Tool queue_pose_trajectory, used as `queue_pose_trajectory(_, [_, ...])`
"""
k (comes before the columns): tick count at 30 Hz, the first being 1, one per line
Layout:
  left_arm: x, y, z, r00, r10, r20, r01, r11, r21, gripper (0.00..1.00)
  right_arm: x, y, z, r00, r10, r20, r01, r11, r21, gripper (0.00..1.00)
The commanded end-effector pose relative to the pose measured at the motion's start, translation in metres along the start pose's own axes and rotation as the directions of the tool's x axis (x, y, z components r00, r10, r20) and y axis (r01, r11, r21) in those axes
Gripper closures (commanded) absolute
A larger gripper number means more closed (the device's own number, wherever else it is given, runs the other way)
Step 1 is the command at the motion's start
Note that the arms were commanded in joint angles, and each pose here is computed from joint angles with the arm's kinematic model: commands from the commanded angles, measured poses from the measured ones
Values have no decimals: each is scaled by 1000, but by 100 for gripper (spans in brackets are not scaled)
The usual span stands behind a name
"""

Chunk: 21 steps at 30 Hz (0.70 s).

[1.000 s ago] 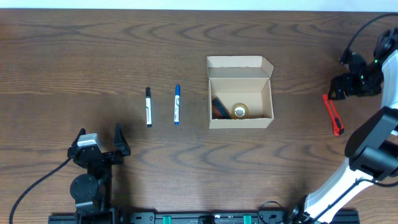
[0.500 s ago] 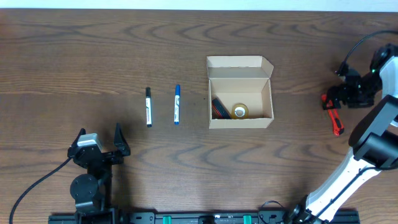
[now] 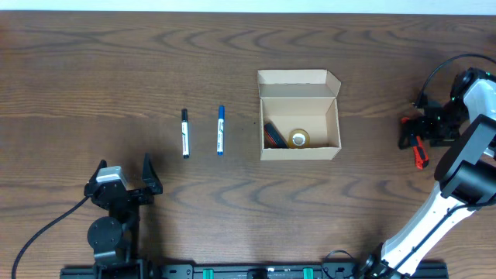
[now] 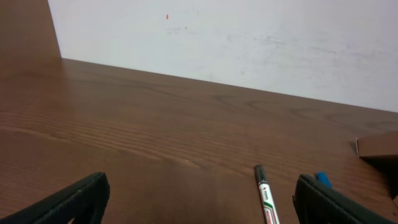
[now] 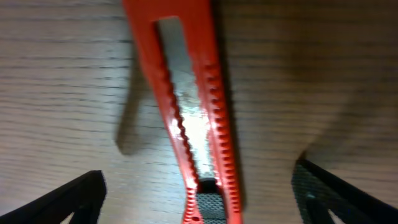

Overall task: Pack container
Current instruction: 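Lower the right gripper and grasp the red box cutter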

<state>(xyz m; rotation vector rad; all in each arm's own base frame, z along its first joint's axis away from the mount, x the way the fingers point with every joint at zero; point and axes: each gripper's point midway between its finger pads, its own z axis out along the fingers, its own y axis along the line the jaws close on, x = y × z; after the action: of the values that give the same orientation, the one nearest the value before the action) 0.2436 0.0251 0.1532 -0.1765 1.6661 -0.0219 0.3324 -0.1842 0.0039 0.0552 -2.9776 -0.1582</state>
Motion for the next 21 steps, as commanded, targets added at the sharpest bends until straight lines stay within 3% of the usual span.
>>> queue_pose_trajectory(1, [16,1,1,999,1,-47,-1,1000,2,5,4,-4,3,999,22,-32,-21,999,41,7])
queue_pose_trajectory(21, [16,1,1,999,2,-47,-2,1000,2,4,-11,-1,1,999,-32,-41,38,988,151,5])
